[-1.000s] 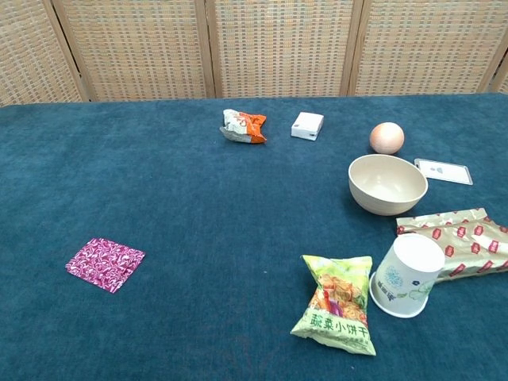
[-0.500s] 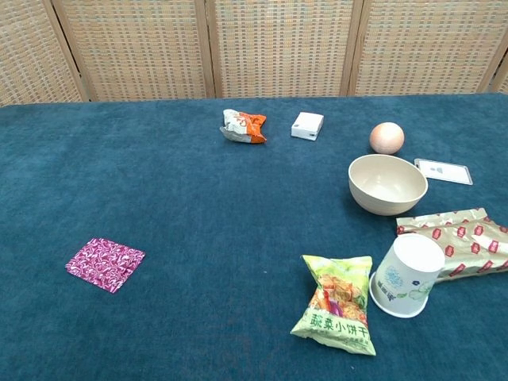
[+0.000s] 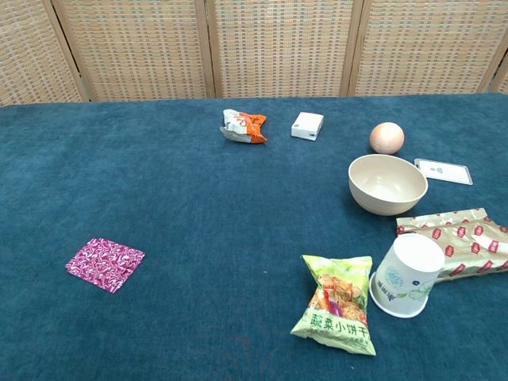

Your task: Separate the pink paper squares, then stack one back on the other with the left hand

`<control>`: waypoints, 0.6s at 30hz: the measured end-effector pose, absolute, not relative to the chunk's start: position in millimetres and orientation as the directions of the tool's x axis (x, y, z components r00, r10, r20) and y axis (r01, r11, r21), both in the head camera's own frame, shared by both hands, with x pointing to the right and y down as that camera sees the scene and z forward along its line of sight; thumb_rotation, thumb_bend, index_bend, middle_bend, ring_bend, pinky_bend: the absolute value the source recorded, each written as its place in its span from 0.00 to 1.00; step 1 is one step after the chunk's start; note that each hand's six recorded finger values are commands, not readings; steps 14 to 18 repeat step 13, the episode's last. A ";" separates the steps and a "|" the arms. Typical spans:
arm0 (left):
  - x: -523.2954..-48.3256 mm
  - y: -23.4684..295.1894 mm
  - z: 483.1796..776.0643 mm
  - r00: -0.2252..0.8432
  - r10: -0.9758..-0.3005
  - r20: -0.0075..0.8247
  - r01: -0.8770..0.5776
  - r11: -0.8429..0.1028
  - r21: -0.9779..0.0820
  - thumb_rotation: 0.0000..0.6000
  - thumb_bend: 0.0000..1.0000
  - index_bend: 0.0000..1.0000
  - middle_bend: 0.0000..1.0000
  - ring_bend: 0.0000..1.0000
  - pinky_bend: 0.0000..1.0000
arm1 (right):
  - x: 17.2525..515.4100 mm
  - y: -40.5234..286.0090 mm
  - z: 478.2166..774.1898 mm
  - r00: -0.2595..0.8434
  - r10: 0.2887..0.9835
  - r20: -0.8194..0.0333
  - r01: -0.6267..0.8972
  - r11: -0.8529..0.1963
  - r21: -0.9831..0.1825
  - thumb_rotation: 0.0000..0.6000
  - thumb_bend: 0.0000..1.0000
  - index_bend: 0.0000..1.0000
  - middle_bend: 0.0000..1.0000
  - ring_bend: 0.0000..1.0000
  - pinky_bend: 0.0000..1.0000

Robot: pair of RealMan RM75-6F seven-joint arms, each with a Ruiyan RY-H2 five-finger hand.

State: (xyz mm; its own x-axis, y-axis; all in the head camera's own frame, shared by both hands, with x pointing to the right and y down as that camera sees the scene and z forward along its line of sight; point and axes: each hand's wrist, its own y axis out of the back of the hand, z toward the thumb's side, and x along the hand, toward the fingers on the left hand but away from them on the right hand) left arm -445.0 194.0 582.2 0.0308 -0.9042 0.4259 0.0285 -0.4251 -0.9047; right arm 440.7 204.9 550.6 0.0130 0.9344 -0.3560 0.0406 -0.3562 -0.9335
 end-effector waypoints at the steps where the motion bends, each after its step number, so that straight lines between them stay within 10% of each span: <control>1: -445.3 193.6 581.8 0.030 -0.904 0.426 0.029 -0.425 -0.905 0.88 0.24 0.17 0.17 0.20 0.35 | 440.8 204.9 550.5 0.013 0.935 -0.355 0.041 -0.355 -0.934 1.00 0.34 0.17 0.15 0.01 0.00; 18: -444.8 190.9 580.3 0.032 -0.904 0.426 0.028 -0.425 -0.905 0.87 0.24 0.17 0.17 0.20 0.35 | 440.2 202.9 552.4 0.017 0.934 -0.358 0.042 -0.358 -0.933 1.00 0.34 0.17 0.15 0.01 0.00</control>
